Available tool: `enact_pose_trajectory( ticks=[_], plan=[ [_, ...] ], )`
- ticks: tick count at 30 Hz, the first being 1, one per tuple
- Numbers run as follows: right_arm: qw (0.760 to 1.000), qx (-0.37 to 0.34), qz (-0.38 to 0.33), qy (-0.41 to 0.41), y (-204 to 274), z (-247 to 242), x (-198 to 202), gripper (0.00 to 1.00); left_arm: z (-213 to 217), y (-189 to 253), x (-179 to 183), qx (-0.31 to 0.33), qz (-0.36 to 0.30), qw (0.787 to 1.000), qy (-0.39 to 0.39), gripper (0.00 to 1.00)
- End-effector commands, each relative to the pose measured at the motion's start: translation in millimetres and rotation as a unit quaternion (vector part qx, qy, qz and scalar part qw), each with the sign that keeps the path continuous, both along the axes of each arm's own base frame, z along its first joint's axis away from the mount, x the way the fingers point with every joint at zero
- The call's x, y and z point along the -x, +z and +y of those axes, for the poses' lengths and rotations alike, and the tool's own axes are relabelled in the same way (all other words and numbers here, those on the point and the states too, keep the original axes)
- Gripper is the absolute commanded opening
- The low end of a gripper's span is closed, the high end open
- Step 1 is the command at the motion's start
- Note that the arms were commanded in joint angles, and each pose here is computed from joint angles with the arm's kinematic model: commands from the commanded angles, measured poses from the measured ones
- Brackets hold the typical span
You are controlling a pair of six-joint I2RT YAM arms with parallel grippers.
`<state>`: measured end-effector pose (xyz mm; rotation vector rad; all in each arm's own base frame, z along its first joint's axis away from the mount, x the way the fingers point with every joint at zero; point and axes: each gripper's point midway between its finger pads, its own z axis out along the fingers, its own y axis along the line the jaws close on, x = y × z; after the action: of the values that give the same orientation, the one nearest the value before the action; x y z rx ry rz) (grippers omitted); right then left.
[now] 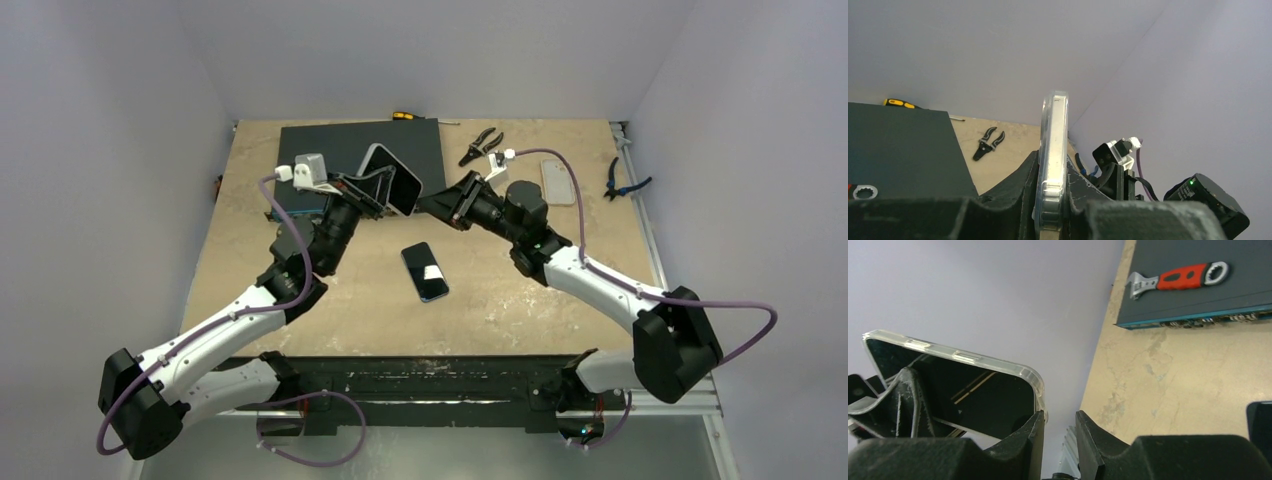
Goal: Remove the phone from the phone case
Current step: Remove the phone case from the phone.
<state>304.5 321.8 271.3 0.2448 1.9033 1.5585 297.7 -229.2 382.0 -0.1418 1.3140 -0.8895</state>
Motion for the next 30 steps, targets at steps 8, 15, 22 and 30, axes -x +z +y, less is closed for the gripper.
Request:
enact_pose_trajectory(
  ticks=[8,15,22,30],
  plan=[
    [0.989,-0.075,-0.083,0.1,31,18,32,0.32,-14,114,84,0.262,-0.104,0.937,-0.206,0.0],
    [0.984,-0.042,-0.089,0.146,36,27,40,0.32,-29,92,74,0.277,-0.066,0.933,-0.221,0.0],
    [0.989,0.078,-0.027,0.125,-11,26,23,0.29,-42,101,74,0.272,-0.072,0.928,-0.246,0.0],
    [0.985,0.039,-0.05,0.158,5,37,32,0.31,-57,107,80,0.29,-0.061,0.908,-0.295,0.0]
  ],
)
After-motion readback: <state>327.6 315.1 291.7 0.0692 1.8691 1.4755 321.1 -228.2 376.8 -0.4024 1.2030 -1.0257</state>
